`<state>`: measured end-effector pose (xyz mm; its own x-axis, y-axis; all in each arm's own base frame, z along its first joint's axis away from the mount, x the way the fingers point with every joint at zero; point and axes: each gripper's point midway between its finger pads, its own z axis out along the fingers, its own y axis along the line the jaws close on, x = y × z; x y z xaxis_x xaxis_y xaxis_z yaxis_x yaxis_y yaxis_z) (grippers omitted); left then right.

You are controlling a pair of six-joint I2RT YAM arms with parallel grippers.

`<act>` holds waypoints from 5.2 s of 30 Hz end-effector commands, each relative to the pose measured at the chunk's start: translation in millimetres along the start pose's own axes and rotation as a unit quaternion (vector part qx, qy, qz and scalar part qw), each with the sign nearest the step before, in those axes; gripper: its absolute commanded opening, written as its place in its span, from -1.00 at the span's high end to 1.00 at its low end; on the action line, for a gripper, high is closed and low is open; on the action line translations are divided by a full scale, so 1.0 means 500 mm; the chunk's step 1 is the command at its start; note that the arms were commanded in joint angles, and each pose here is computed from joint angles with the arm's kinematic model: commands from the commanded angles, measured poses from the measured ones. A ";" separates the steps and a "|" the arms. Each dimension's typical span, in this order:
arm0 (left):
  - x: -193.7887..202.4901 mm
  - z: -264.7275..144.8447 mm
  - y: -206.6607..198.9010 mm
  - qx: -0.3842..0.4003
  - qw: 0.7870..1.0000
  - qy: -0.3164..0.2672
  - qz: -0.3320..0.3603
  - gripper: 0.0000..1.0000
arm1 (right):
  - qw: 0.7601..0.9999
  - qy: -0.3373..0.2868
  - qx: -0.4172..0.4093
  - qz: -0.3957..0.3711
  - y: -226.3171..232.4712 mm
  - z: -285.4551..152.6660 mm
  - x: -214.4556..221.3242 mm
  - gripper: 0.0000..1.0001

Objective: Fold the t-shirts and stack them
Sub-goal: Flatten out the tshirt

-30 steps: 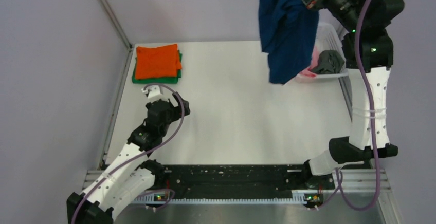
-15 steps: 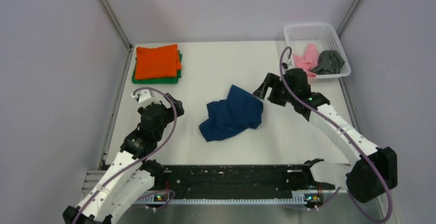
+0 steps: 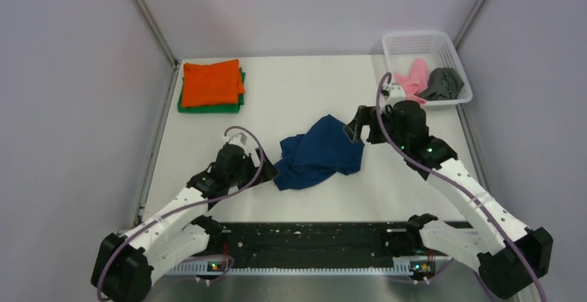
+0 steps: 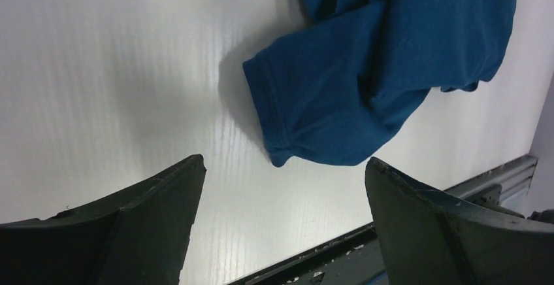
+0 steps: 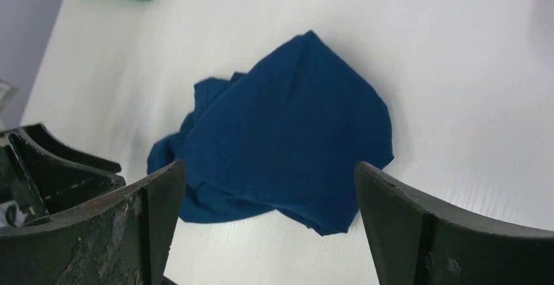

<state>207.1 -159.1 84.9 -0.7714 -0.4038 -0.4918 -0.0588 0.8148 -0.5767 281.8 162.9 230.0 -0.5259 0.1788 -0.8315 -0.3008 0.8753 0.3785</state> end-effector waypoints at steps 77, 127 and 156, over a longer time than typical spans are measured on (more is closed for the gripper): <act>-0.450 -0.297 -0.112 -0.180 0.900 -0.394 0.048 1.00 | 0.922 -0.250 0.294 -0.031 -0.019 -0.172 -0.278 1.00; -0.177 0.228 0.043 -0.191 0.980 0.063 0.012 -0.97 | 0.916 0.064 0.365 0.154 -0.373 0.018 0.242 -0.92; 0.241 0.066 0.041 -0.196 0.966 0.161 0.055 -0.40 | 0.937 0.137 0.248 0.204 -0.318 0.136 0.321 0.11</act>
<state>132.7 -187.1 17.2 -0.9334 -0.1893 -0.3047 -0.1313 0.9708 -0.2010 302.0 74.0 25.1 -0.6840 0.4711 -0.5569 0.3417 0.8815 0.3260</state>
